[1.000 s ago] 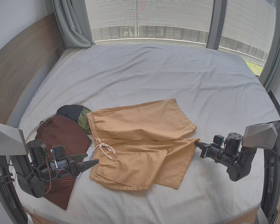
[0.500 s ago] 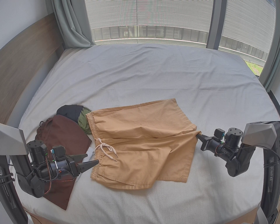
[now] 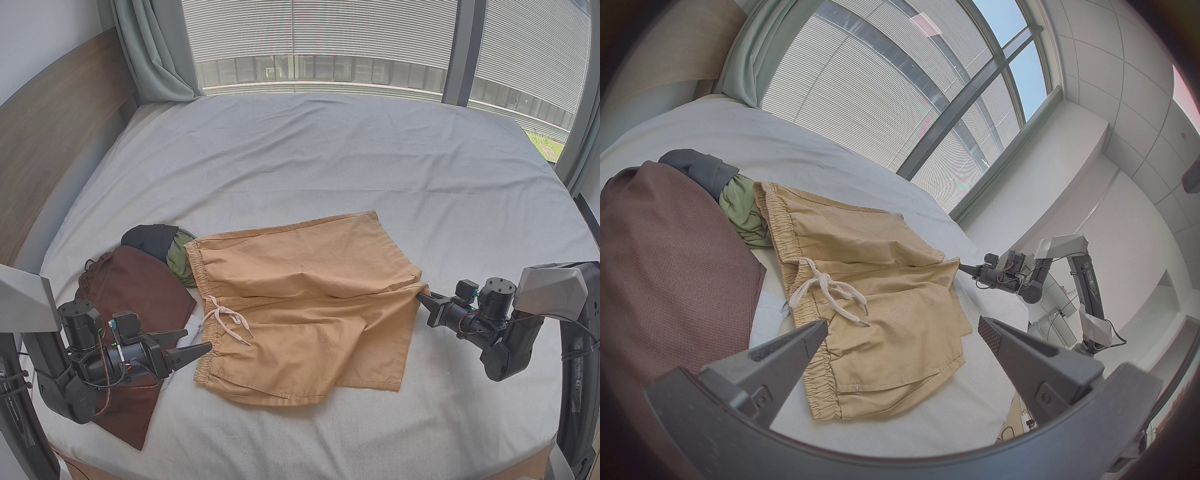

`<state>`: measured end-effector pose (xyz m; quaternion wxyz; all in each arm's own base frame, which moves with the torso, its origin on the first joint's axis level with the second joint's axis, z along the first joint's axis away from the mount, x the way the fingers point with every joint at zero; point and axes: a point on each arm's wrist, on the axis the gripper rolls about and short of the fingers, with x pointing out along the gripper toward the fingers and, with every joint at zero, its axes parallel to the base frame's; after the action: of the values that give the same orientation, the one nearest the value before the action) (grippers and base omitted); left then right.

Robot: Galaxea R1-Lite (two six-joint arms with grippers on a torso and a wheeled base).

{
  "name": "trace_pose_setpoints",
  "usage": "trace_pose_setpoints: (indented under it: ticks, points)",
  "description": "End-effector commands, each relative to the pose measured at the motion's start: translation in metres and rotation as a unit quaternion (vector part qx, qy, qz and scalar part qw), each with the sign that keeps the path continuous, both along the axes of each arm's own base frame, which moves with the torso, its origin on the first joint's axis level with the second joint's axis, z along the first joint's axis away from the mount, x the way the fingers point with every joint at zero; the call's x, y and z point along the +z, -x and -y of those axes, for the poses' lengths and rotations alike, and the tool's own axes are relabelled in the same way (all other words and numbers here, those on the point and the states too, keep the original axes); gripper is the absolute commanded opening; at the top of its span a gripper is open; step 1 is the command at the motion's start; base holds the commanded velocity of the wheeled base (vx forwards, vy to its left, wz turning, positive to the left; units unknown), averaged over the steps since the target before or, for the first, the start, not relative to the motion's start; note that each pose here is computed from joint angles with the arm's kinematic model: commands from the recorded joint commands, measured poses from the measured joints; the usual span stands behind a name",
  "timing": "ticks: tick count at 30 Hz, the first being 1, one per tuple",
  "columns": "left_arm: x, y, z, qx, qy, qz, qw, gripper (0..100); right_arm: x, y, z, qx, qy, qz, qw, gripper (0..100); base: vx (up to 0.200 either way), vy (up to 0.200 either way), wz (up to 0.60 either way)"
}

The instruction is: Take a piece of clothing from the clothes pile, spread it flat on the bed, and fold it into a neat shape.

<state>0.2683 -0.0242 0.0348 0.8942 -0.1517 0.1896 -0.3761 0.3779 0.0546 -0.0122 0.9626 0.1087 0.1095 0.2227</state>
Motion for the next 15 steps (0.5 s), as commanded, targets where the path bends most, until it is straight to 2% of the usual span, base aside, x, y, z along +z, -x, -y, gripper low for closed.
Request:
trace_pose_setpoints:
  ticks: [1,9,15]
  points:
    - [0.000,0.000,0.000,0.000,0.000,0.001,1.0000,100,0.003,0.011,0.001,0.003,0.005,-0.011,0.9999,100,0.000,0.000,0.00]
    - [0.000,0.000,0.000,-0.001,0.000,0.000,1.0000,100,0.016,0.037,0.004,0.019,0.015,-0.027,0.9993,100,0.000,0.000,0.00]
    - [0.000,0.000,0.000,-0.001,0.000,-0.001,1.0000,100,0.006,0.061,0.005,0.045,0.037,-0.063,0.9963,100,0.000,0.000,0.00]
